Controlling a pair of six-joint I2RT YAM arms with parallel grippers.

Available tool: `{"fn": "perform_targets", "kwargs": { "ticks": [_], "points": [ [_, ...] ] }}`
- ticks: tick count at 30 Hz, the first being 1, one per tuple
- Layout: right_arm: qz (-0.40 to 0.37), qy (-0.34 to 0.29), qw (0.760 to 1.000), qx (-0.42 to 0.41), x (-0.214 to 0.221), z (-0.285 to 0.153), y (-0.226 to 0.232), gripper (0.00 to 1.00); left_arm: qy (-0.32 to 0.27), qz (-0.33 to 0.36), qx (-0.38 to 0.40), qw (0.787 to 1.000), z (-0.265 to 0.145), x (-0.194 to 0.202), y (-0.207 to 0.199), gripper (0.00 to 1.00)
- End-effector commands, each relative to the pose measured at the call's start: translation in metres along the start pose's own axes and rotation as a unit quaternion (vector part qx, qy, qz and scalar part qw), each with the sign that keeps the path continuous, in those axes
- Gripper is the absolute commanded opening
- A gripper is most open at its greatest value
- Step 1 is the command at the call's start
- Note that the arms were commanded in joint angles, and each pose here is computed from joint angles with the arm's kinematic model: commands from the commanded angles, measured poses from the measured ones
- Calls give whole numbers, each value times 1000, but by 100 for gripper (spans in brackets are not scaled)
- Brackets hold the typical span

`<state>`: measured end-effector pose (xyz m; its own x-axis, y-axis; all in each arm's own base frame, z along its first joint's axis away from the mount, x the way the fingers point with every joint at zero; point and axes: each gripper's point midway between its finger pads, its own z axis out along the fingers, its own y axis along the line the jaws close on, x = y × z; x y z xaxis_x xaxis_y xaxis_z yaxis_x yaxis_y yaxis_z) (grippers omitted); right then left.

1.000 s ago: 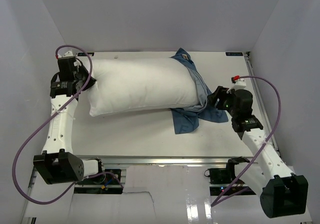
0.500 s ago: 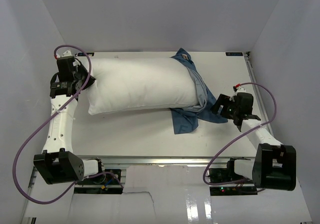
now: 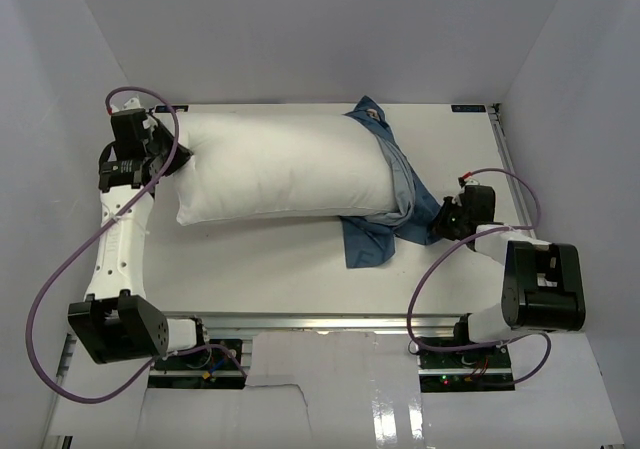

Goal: Remove the pillowcase from the pillow

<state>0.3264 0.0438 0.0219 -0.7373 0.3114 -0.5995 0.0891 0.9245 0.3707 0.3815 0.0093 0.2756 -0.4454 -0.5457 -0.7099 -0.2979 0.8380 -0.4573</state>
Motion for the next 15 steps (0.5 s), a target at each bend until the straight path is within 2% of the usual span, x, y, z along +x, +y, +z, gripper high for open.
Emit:
{"fn": "perform_targets", "kwargs": {
  "ticks": [1,3,6,7,9,11,15],
  "points": [
    [12,-58,997,47,-41,1,-11,8,-42,-14,69,997,-13,-39,-36,0],
    [43,-102,990,90,-67,-13,-26,8,-45,-21,59,997,-8,-53,-31,0],
    [109,-160,974,115,-107,-38,-60,8,-71,-35,54,995,-21,-99,-26,0],
    [130,-179,966,134,-120,-50,-79,8,-100,-33,55,993,-38,-125,-30,0],
    [148,-202,953,168,-127,-62,-101,8,-114,-29,41,992,-39,-142,-30,0],
    [160,-207,949,178,-129,-67,-114,8,-139,-25,33,989,-53,-162,-33,0],
    [169,-215,941,199,-135,-67,-126,8,-140,-39,31,989,-42,-174,-28,0]
  ]
}}
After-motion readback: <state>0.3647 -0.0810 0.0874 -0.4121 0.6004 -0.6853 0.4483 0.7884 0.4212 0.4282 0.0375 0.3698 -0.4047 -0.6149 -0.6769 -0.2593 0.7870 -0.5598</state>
